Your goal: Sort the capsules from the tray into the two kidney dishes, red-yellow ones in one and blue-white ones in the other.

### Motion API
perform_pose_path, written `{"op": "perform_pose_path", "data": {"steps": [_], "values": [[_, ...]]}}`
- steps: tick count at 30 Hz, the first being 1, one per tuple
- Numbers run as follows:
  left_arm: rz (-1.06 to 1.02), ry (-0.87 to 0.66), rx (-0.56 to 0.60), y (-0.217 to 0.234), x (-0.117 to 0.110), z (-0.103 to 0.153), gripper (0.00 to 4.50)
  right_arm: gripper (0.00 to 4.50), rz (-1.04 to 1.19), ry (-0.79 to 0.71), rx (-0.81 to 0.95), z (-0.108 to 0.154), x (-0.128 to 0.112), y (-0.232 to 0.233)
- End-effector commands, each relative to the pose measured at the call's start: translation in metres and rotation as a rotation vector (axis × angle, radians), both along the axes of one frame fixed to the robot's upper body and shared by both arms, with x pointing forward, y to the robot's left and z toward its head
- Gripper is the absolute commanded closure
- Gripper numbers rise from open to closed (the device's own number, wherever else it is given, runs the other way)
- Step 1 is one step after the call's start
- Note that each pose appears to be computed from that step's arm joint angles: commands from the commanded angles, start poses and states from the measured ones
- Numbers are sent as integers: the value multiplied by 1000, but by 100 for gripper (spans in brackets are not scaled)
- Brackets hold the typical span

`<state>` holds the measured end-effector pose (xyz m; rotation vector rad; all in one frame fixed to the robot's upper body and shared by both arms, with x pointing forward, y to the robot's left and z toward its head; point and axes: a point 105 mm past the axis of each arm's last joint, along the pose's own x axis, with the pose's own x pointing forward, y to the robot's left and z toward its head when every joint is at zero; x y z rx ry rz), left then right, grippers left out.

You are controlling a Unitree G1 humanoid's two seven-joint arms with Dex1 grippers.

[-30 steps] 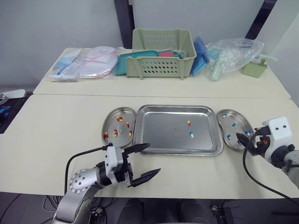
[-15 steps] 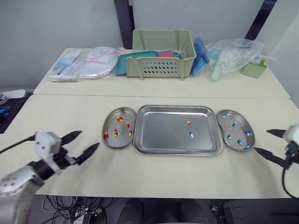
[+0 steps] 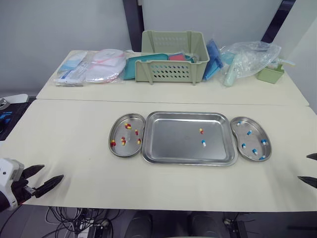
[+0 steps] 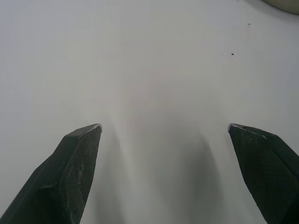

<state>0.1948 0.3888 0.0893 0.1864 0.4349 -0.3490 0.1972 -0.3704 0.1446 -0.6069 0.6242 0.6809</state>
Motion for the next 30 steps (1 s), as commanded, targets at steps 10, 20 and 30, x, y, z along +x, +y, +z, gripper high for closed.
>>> {"op": "perform_pose_path", "data": {"steps": [10, 20, 30], "values": [[-78, -83, 35, -9, 0, 20, 0, 13, 4, -41, -31, 4, 3, -2], [-497, -137, -161, -146, -11, 17, 0, 13, -3, -17, -9, -5, -5, 0], [-712, -274, -332, -241, -6, 21, 0, 13, -7, -18, -3, 0, -13, 5]]}}
